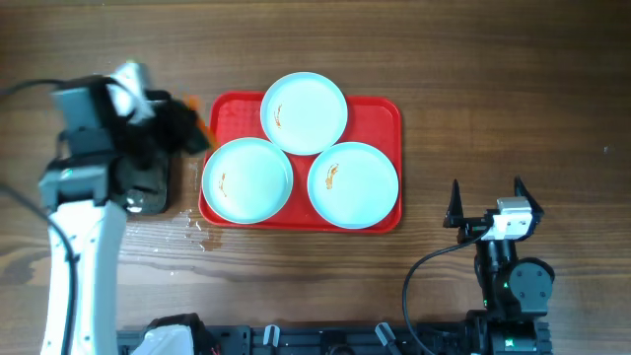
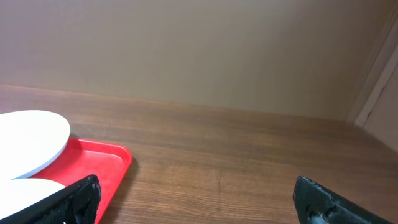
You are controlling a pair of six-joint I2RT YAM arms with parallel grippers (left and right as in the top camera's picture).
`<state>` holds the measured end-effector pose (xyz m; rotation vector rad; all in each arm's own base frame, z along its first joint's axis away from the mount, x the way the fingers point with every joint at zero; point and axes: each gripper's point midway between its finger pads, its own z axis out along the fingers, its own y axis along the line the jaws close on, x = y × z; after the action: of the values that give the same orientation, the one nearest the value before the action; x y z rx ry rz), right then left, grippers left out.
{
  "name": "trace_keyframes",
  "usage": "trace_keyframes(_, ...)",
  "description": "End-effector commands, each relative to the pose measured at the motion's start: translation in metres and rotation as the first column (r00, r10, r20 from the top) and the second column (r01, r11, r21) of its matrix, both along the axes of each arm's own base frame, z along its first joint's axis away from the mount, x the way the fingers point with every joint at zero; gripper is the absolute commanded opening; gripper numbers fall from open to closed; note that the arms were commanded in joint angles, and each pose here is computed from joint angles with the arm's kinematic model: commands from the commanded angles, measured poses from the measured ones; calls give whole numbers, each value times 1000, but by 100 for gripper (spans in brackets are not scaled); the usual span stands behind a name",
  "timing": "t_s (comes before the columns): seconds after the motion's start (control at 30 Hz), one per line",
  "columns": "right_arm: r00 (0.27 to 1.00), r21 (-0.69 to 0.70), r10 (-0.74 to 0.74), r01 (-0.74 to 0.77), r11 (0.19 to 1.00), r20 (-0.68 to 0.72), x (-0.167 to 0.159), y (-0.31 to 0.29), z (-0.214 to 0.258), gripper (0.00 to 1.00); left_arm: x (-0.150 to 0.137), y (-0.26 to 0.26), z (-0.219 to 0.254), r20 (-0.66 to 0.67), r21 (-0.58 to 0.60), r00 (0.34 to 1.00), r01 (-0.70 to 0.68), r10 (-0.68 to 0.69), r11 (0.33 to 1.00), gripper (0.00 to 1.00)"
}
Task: Clean dirty plates on tray and stack at the side
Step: 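Move the sponge with the left gripper onto the lower-left plate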
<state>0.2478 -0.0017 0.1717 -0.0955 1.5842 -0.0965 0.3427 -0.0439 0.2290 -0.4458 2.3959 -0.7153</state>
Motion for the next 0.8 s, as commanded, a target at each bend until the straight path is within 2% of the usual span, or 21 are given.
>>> trace_keyframes(0.0,1000,-9,-20,20,1000,10,0,-4,2,100,-21,-72,-37,-221,-114,968,96,-119,989,4)
trace_keyframes(0.03,1000,-9,-20,20,1000,10,0,-4,2,100,-25,-87,-50,-261,-95,952,137,-157,986,4)
trace_keyframes(0.07,1000,-9,-20,20,1000,10,0,-4,2,100,-29,-102,-77,-322,-3,931,179,-171,984,4)
trace_keyframes(0.13,1000,-9,-20,20,1000,10,0,-4,2,100,-28,-103,-101,-369,105,922,170,-120,980,4)
trace_keyframes(0.2,1000,-9,-20,20,1000,10,0,-4,2,100,-23,-89,-140,-434,271,898,56,70,961,4)
trace_keyframes(0.3,1000,-9,-20,20,1000,10,0,-4,2,100,-13,-58,-174,-459,393,865,-7,203,919,4)
trace_keyframes(0.43,1000,-9,-20,20,1000,10,0,-4,2,100,0,-29,-175,-427,436,870,-40,246,899,4)
trace_keyframes(0.53,1000,-9,-20,20,1000,10,0,-4,2,100,-1,-38,-182,-457,401,867,1,199,916,4)
trace_keyframes(0.57,1000,-9,-20,20,1000,10,0,-4,2,100,-4,-49,-186,-482,364,860,24,166,931,42)
trace_keyframes(0.6,1000,-9,-20,20,1000,10,0,-4,2,100,-6,-52,-188,-489,361,858,36,157,932,89)
trace_keyframes(0.63,1000,-9,-20,20,1000,10,0,-4,2,99,-7,-53,-188,-491,362,857,39,155,931,99)
trace_keyframes(0.7,1000,-9,-20,20,1000,10,0,-4,2,100,-11,-52,-188,-505,363,849,45,155,931,100)
trace_keyframes(0.73,1000,-9,-20,20,1000,10,0,-4,2,100,-13,-51,-189,-510,366,848,63,144,928,98)
trace_keyframes(0.77,1000,-9,-20,20,1000,10,0,-4,2,100,-14,-51,-189,-515,369,845,71,140,927,89)
